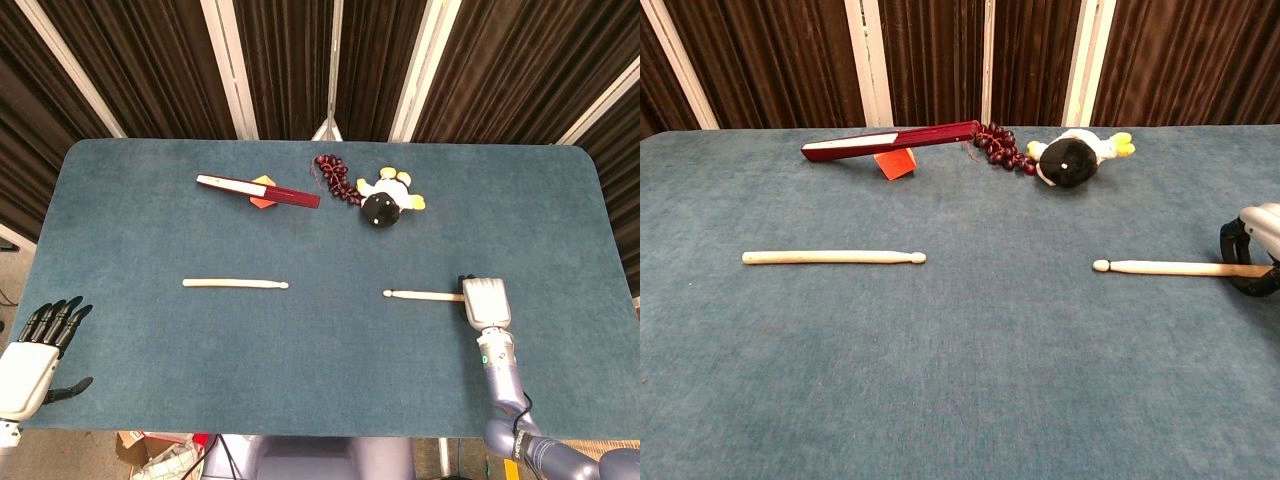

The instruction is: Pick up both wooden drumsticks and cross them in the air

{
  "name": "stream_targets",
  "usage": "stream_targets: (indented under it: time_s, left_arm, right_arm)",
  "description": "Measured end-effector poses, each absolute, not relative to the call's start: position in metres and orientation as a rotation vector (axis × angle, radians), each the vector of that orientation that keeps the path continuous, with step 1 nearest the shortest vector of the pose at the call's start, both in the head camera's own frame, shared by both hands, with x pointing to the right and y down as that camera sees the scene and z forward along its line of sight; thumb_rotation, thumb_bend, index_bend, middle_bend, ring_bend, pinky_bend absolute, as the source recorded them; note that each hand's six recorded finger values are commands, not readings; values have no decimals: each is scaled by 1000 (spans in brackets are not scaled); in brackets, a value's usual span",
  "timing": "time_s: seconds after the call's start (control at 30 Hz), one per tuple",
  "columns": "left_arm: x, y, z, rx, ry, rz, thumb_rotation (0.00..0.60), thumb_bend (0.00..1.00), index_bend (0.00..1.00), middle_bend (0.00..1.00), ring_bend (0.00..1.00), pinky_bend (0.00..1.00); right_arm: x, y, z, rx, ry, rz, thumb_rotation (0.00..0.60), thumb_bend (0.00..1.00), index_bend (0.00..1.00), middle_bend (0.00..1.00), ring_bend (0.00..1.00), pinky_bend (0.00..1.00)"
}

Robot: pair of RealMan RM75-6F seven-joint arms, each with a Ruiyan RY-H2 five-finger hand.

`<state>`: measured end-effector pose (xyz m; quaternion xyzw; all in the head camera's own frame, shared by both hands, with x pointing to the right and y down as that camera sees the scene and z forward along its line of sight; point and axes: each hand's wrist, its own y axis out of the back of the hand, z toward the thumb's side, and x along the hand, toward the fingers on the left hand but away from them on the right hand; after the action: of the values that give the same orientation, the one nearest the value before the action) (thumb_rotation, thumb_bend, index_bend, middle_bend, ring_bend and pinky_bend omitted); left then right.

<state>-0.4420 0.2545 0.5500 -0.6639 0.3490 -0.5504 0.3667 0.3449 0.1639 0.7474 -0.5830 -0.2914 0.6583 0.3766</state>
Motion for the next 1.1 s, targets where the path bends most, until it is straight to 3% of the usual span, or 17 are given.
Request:
stream_targets:
  time_s: [0.3, 0.5, 0.6, 0.67, 0.73, 0.83, 0.93, 1.1]
  left_arm:
    - [-441, 254, 550, -1708, 892, -1418, 600, 85, 0, 0, 0, 21]
    - [-436, 247, 546, -1710, 910, -1403, 600, 86, 0, 0, 0, 28]
    - [-429, 236, 542, -1691, 903, -1378, 600, 94, 0, 0, 6, 102]
    - [-422, 224, 540, -1678, 896, -1354, 600, 122, 8, 5, 84, 248]
    - [-415, 212, 540, -1670, 885, -1343, 600, 165, 43, 61, 304, 487]
    - [-405, 190, 544, -1642, 845, -1338, 600, 238, 116, 156, 542, 709]
    - [-393, 166, 553, -1616, 798, -1343, 600, 315, 207, 253, 719, 857]
    - [-375, 137, 581, -1598, 731, -1411, 600, 370, 303, 347, 786, 919]
  right_arm:
    - [343, 162, 743, -1527, -789, 1646, 600, 496, 790, 684, 754, 748]
    - [340, 157, 734, -1562, -842, 1600, 600, 498, 791, 684, 756, 748]
    - [336, 153, 727, -1589, -885, 1563, 600, 499, 791, 684, 760, 748]
    - [334, 151, 722, -1609, -915, 1536, 600, 499, 791, 684, 761, 748]
    - [332, 149, 717, -1626, -940, 1516, 600, 499, 791, 684, 763, 748]
    - [330, 147, 713, -1641, -959, 1501, 600, 499, 791, 684, 764, 748]
    - [328, 147, 710, -1655, -971, 1489, 600, 499, 791, 684, 766, 748]
    - [326, 146, 707, -1671, -985, 1475, 600, 499, 791, 684, 767, 748]
